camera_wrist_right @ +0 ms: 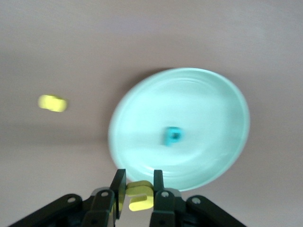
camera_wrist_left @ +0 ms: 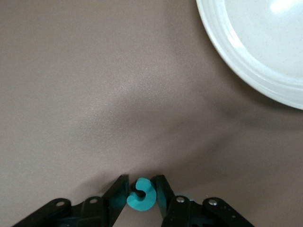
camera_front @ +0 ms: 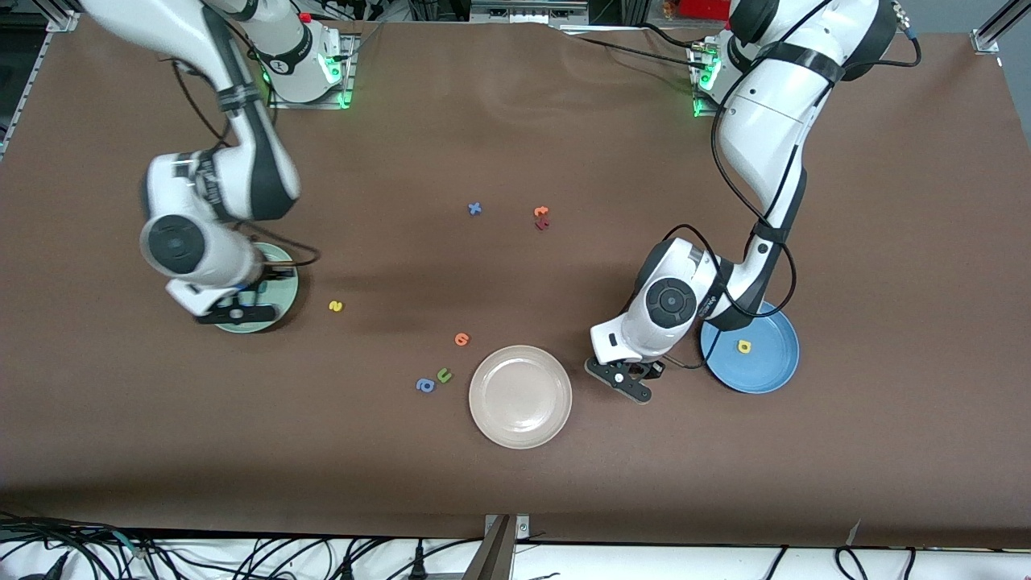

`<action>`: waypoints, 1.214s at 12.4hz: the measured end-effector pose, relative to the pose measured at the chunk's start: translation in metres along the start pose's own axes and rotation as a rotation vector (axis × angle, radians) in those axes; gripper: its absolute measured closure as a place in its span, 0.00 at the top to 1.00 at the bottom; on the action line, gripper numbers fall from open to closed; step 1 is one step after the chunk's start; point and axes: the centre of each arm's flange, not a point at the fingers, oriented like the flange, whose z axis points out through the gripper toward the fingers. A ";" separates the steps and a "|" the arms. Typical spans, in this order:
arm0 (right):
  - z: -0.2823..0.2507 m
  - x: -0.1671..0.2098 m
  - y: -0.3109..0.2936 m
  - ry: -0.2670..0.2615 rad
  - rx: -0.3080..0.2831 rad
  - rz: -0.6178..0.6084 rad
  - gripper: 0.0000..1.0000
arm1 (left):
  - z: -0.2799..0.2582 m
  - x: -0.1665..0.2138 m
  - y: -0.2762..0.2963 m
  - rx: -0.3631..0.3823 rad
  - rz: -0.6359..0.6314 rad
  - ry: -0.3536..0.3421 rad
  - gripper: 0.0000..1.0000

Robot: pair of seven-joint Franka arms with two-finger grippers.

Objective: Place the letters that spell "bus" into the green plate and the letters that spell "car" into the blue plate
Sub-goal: 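Drop u on green plate with the right gripper while the left gripper places c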

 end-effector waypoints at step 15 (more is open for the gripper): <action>0.035 0.015 0.028 -0.001 0.104 0.048 1.00 | -0.084 -0.022 -0.114 0.002 0.078 -0.127 0.27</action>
